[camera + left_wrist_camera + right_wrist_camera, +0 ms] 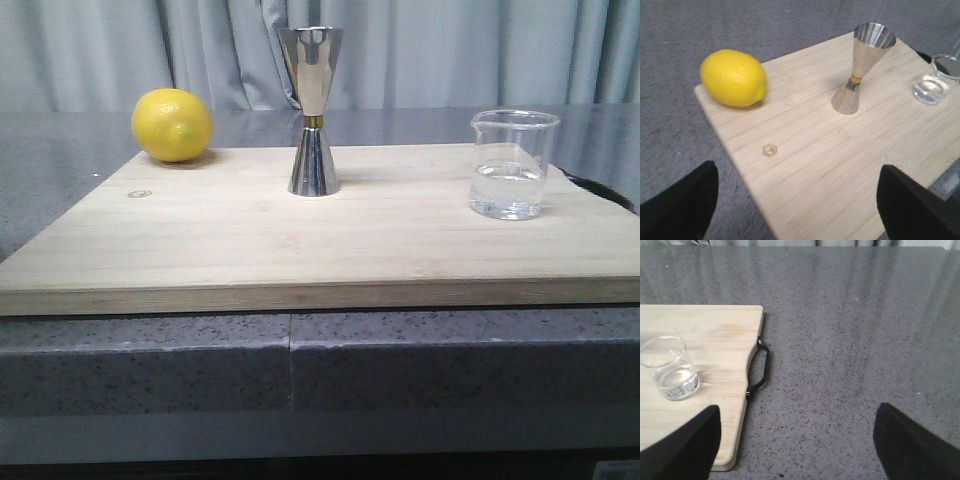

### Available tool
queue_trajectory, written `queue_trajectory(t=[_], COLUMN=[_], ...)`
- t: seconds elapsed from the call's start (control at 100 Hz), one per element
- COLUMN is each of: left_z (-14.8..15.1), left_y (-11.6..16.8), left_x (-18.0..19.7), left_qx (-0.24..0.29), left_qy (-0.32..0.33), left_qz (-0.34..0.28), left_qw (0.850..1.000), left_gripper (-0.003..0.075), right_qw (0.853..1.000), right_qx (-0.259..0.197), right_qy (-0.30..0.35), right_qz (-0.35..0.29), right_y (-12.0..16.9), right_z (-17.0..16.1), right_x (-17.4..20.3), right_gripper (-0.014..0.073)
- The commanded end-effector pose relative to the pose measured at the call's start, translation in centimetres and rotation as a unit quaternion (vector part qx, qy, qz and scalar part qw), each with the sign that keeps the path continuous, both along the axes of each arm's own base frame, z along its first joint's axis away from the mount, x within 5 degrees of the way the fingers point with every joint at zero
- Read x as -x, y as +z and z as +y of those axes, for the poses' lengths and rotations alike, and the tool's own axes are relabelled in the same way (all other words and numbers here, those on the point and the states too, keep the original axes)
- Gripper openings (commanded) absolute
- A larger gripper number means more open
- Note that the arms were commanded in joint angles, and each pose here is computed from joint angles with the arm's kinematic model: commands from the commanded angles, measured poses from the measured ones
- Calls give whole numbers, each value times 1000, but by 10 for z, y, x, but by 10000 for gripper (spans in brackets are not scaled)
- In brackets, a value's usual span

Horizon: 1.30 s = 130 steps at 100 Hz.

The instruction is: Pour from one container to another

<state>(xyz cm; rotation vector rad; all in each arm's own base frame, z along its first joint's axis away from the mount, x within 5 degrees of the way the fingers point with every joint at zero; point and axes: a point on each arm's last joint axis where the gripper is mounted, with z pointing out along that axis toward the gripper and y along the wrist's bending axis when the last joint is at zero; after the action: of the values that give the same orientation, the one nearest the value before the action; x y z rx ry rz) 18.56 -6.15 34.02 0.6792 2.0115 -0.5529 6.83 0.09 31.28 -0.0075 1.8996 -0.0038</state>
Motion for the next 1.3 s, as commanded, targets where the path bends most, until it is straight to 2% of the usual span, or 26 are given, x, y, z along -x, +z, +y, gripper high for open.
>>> queue_trajectory(t=[0.0,0.25,0.47,0.88,0.96,1.29], left_z=[-9,-26,-41,-66,-69,-86], left_y=[12,-14,-39,-66,-70,-84], left_x=[-17,-55,-73,-97,-99,-125], left_qx=[59,116,154,201,207,222], left_qy=[-36,-155,-237,-244,-256,-282], left_qz=[-49,-84,-107,-142,-155,-141], left_qw=[996,978,953,938,931,923], left_gripper=[598,598,598,598,598,598], right_qw=[999,999,999,998,998,998], right_qx=[-1,-1,-1,0,0,0], right_qy=[-3,-3,-3,-4,-4,-5], right_qz=[-45,-45,-45,-57,-58,-59], right_y=[16,16,16,19,19,19], right_z=[-1,-1,-1,-1,-1,-1], right_x=[-3,-3,-3,-3,-3,-3], right_gripper=[568,568,568,568,568,568])
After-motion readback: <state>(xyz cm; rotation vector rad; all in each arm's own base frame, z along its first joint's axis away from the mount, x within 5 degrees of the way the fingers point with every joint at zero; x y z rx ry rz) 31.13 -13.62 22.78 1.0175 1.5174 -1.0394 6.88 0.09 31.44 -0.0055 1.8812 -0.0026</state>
